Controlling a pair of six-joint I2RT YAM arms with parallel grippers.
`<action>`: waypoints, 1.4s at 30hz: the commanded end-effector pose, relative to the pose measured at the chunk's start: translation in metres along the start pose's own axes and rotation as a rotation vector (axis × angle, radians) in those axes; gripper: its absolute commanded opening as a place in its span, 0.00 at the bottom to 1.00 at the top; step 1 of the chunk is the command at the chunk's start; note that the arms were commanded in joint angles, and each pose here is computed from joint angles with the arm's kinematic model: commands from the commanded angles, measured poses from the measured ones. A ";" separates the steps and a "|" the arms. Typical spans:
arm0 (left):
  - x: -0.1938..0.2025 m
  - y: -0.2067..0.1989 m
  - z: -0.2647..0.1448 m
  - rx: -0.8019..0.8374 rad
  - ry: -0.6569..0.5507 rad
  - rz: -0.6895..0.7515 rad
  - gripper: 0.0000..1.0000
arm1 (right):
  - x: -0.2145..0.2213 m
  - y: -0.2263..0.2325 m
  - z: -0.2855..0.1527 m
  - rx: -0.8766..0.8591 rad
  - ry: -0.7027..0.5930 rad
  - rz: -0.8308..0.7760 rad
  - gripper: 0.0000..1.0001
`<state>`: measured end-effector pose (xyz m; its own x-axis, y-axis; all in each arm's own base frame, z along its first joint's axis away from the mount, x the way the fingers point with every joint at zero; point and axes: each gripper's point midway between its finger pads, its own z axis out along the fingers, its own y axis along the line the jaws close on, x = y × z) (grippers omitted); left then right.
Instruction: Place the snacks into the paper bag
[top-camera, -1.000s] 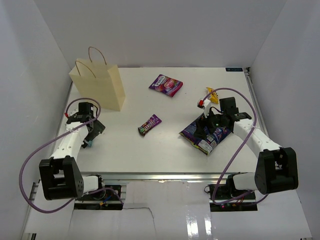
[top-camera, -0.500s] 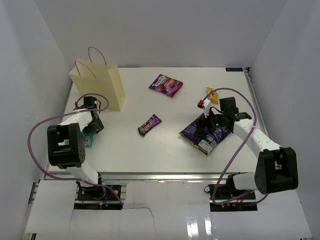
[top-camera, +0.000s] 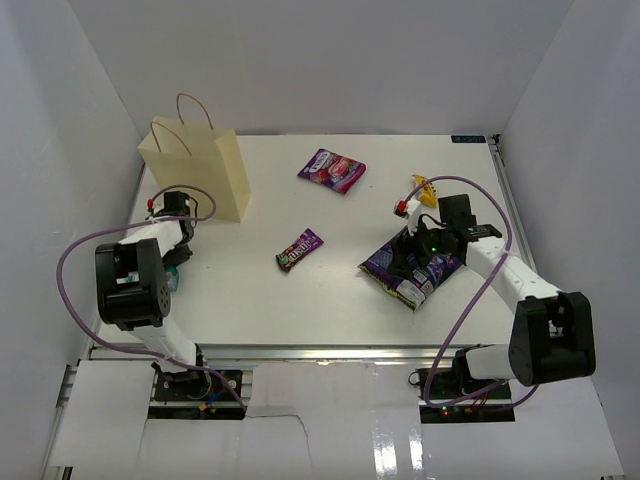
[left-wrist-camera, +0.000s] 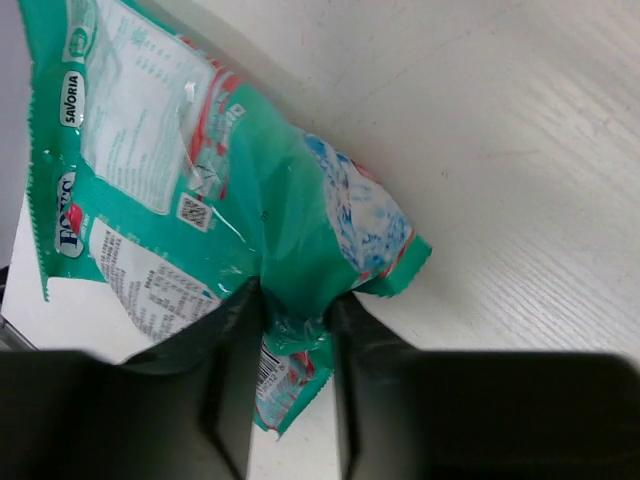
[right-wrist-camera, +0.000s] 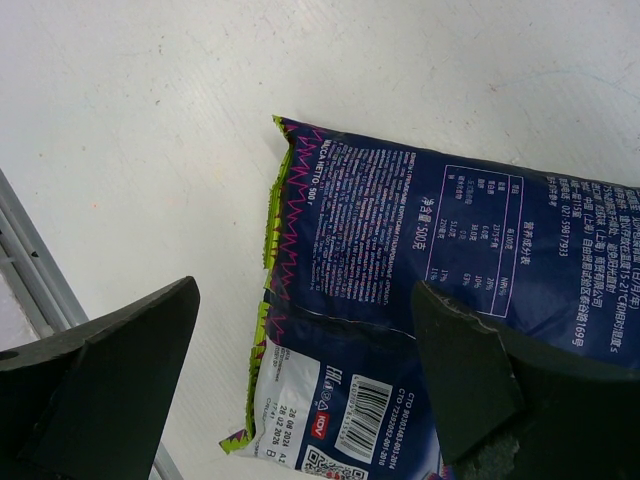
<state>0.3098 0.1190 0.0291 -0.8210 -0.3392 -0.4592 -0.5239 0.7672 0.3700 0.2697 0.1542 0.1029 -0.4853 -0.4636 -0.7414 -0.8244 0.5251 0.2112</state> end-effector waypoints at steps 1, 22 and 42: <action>0.007 -0.011 -0.009 0.108 0.014 -0.020 0.33 | -0.012 0.001 0.000 -0.018 -0.026 -0.033 0.92; -0.007 -0.048 -0.264 1.155 -0.333 -0.215 0.00 | -0.027 -0.003 0.000 -0.030 -0.052 -0.048 0.92; -0.165 -0.010 -0.461 1.533 -0.720 -0.267 0.00 | -0.034 -0.003 -0.001 -0.030 -0.068 -0.049 0.92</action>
<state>0.3262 -0.0889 0.4465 -0.3414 -0.5566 -0.7574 0.3856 0.6519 -0.6529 0.2801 0.1605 0.1125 -0.4638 -0.4543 -0.7606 -0.8384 0.5024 0.2111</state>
